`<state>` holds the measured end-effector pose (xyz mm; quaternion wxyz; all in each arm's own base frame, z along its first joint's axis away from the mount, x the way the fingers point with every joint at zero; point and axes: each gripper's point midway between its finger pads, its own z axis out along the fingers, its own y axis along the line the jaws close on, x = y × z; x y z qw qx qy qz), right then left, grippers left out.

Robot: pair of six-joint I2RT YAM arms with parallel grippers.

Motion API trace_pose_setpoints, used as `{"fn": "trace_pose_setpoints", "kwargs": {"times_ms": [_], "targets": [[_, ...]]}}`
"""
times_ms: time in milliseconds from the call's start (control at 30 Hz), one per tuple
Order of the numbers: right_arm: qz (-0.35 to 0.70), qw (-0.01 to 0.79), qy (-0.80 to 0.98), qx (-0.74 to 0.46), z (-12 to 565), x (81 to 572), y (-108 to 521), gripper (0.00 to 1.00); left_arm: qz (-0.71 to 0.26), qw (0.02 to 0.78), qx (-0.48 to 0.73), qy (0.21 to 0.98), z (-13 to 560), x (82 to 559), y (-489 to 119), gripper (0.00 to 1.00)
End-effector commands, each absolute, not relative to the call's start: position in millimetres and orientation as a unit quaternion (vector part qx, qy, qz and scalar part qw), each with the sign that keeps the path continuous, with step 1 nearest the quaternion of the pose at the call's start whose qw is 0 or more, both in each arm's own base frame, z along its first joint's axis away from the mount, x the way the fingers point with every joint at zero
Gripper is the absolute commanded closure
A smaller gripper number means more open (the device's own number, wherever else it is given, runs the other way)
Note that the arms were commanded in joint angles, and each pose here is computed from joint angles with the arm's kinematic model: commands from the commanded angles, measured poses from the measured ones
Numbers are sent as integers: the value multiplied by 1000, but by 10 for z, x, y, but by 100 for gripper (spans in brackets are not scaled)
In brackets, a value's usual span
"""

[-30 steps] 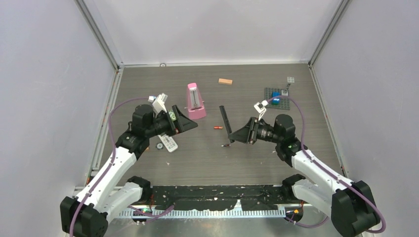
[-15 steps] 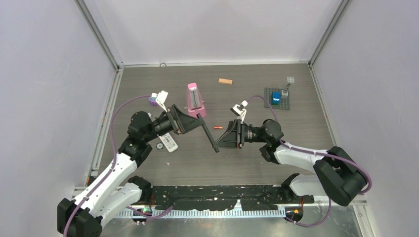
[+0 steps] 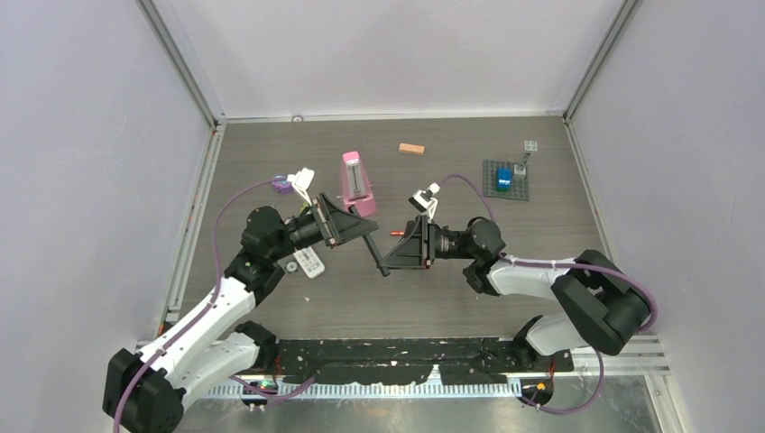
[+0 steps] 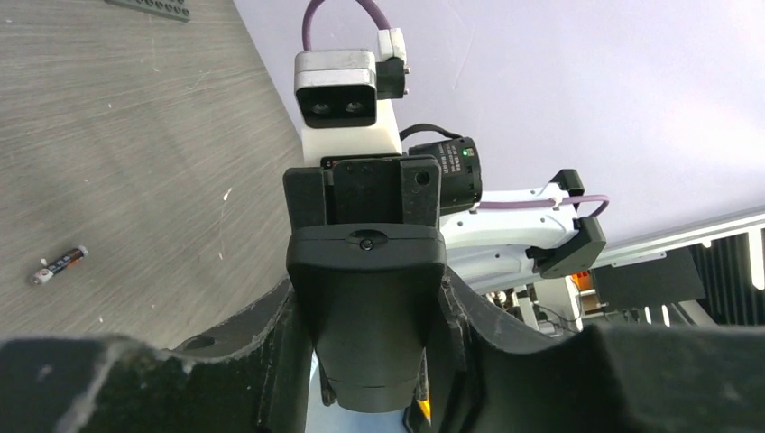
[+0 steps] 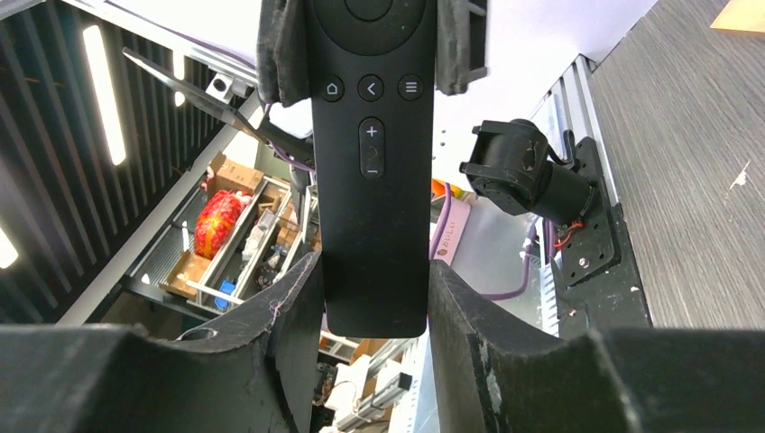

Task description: Load the batteries into the remote control

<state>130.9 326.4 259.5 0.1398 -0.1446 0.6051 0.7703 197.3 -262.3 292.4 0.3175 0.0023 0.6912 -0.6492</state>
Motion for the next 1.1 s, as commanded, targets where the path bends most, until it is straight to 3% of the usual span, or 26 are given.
{"fn": "trace_pose_setpoints", "kwargs": {"times_ms": [0,67,133,267,300,333,367,400,433,467,500,533,767,1067], "targets": [[787,171,575,-144,2821,1389,3304,94,-666,329,5,669,3049,1942,-2621,74],[787,168,578,-135,2814,1414,3313,94,-663,327,-3,673,3015,1955,-2615,91],[786,172,580,-130,2811,1435,3318,89,-657,323,-11,681,2963,1969,-2610,100],[767,199,599,-117,2739,1505,3312,54,-630,327,-34,704,2882,2013,-2551,100],[759,231,596,-124,2794,1527,3286,41,-615,328,-45,716,2846,2034,-2521,100],[735,220,632,-106,2632,1583,3309,35,-598,329,-53,729,2800,2044,-2485,100],[718,274,629,-117,2749,1661,3283,30,-580,332,-61,741,2764,2061,-2446,100],[674,247,690,-89,2460,1708,3292,29,-564,338,-69,750,2734,2077,-2406,100],[646,310,691,-97,2629,1838,3253,26,-555,347,-71,753,2730,2093,-2377,100],[598,289,743,-82,2374,1817,3220,25,-548,355,-73,754,2732,2112,-2357,100],[574,341,739,-87,2540,1887,3179,21,-538,357,-80,759,2709,2132,-2330,100],[548,340,760,-83,2450,1878,3128,19,-528,357,-88,766,2680,2152,-2306,100],[451,409,783,-124,2565,1760,3140,16,-495,343,-131,787,2588,2154,-2197,100],[325,420,822,-206,2388,1615,3554,30,-499,332,-149,786,2513,2072,-2150,100]]}}
